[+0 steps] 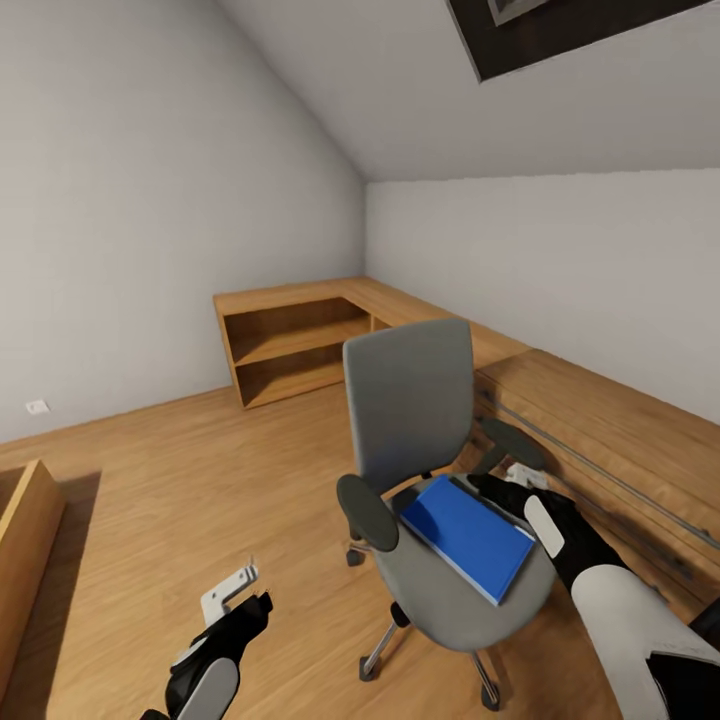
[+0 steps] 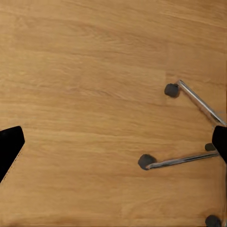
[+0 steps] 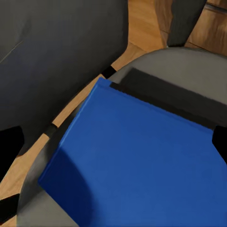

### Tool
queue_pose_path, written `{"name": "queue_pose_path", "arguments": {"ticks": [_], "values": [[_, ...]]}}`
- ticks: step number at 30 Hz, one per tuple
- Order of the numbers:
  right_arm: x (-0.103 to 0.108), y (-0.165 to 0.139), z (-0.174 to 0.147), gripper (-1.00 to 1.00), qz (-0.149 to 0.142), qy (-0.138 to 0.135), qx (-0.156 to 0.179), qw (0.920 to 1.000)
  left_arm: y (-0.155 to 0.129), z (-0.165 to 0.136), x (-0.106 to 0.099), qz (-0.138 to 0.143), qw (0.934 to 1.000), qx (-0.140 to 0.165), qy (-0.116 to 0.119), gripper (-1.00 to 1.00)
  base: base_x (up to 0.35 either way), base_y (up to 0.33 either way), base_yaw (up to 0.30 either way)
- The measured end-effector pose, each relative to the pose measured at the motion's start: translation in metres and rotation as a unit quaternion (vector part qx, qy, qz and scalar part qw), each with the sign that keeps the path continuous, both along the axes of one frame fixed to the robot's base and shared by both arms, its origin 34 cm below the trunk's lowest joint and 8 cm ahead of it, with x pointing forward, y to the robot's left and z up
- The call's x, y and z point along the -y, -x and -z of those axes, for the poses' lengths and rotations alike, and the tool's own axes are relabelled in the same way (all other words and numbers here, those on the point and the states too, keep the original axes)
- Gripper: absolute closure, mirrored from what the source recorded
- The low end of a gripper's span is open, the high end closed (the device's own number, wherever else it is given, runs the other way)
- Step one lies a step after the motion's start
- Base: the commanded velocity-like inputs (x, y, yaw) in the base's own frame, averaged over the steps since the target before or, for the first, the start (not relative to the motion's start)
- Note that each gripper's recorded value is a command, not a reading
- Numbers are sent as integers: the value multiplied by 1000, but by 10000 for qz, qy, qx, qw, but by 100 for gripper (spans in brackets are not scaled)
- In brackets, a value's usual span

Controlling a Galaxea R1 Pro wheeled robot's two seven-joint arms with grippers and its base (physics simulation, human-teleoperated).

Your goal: In the bedroom, organize the workspace by keeping the computer under the desk, ensuring the monitor is on the desk, placing the keyboard on the desk next to the monitor, placing the mouse on the desk next to the keyboard, moving the folder from the swivel chair onto the desk next to the mouse, stacking the notebook on top of the folder with the pen on top of the notebook, and positioning the swivel chair next to the desk.

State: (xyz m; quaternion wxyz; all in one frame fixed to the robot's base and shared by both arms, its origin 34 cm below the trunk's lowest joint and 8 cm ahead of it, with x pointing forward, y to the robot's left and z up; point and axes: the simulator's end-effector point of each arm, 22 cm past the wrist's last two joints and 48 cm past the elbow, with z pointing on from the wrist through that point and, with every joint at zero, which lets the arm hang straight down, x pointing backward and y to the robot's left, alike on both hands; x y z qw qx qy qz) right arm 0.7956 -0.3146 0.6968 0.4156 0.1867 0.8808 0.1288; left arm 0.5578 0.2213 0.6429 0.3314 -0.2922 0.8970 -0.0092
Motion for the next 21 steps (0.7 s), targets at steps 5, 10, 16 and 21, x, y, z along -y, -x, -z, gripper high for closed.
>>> {"name": "queue_pose_path", "arguments": {"ticks": [5, 10, 16, 21], "values": [[-1, -2, 8, -100, -34, 135, 102, 9999, 6, 21, -9, -59, 9998, -141, -90, -100, 0, 0, 0], [1, 0, 20, -100, -135, 443, 122, 9989, 8, 32, -9, -59, 9998, -155, -104, -100, 0, 0, 0], [4, 5, 39, -100, -189, 582, 43, 9981, 10, 43, -6, -37, 9998, -157, -100, -100, 0, 0, 0], [8, 8, 49, -100, -164, 657, 25, 9977, 12, 53, -5, -9, 9998, -162, -85, -100, 0, 0, 0]]}}
